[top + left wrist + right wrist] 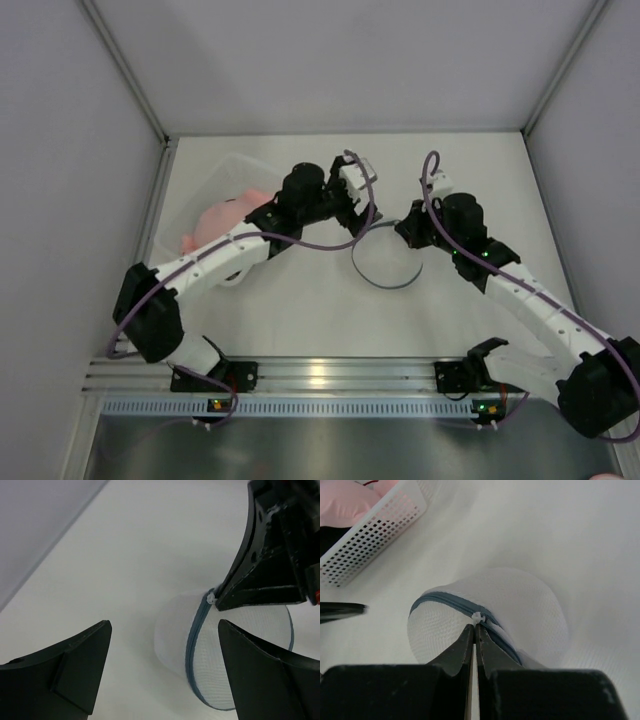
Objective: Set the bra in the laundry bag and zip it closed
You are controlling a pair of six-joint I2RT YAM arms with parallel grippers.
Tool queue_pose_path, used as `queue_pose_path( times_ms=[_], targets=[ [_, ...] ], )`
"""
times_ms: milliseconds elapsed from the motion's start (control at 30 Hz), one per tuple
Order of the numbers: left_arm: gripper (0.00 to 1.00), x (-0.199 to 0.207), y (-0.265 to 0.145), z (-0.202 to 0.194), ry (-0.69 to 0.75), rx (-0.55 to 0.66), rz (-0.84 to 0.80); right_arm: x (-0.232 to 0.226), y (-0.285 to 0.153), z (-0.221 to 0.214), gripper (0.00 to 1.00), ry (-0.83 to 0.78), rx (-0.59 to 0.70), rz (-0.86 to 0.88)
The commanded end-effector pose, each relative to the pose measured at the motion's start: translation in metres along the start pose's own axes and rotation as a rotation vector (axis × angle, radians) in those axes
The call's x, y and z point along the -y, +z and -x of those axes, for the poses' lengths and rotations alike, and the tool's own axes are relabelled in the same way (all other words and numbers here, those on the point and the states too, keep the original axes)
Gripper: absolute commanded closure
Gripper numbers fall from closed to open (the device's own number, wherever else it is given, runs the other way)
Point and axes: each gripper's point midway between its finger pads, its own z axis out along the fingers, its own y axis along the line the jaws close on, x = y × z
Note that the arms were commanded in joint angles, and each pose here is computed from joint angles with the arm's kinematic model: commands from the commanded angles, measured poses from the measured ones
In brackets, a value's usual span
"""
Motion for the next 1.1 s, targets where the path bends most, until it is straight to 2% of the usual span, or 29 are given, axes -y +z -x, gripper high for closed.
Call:
queue_pose_path(
  times_ms=[0,67,100,267,333,400,500,533,567,600,667,733,767,833,867,1067],
  targets=[
    [0.08,0.026,0.020,-0.037,0.092,-0.157,-0.234,-0.014,-0.013,0.034,1.00,-0.188,0.091,0.058],
    [0.08,0.027,0.034,-0.060,0.108,-0.224,-0.278,-0.017,-0.011,0.030,1.00,-0.200,0.080,0.087],
    [0.08,0.024,0.040,-0.049,0.121,-0.211,-0.279,-0.019,-0.011,0.030,1.00,-0.204,0.084,0.099],
    [0.09,0.038,0.050,-0.059,0.098,-0.226,-0.378,-0.023,-0.005,0.032,1.00,-0.180,0.073,0.116],
    [0.13,0.042,0.051,-0.064,0.073,-0.234,-0.400,-0.023,-0.004,0.032,1.00,-0.173,0.072,0.118],
    [0.22,0.044,0.053,-0.067,0.063,-0.238,-0.407,-0.027,-0.004,0.035,1.00,-0.172,0.077,0.129],
    [0.45,0.055,0.057,-0.072,0.018,-0.239,-0.469,-0.028,-0.007,0.040,1.00,-0.165,0.095,0.130],
    [0.71,0.058,0.057,-0.075,-0.005,-0.247,-0.480,-0.027,-0.007,0.042,1.00,-0.163,0.099,0.120],
    [0.81,0.058,0.058,-0.077,-0.012,-0.251,-0.477,-0.022,-0.007,0.044,1.00,-0.148,0.104,0.089],
    [0.97,0.055,0.060,-0.077,-0.017,-0.249,-0.460,-0.017,-0.008,0.041,1.00,-0.136,0.091,0.061],
    [1.00,0.051,0.056,-0.087,-0.038,-0.271,-0.416,-0.009,-0.009,0.044,1.00,-0.108,0.093,0.008],
    [1.00,0.048,0.053,-0.076,-0.028,-0.224,-0.380,-0.003,-0.010,0.042,1.00,-0.088,0.075,-0.029],
    [1.00,0.049,0.048,-0.086,-0.032,-0.233,-0.372,0.003,-0.012,0.043,1.00,-0.069,0.074,-0.064],
    [1.00,0.042,0.043,-0.072,-0.020,-0.175,-0.320,0.009,-0.014,0.041,1.00,-0.045,0.062,-0.101],
    [1.00,0.043,0.038,-0.084,-0.031,-0.192,-0.309,0.014,-0.015,0.042,1.00,-0.024,0.063,-0.128],
    [1.00,0.037,0.016,-0.095,-0.051,-0.221,-0.229,0.034,-0.023,0.043,1.00,0.078,0.091,-0.206]
  ],
)
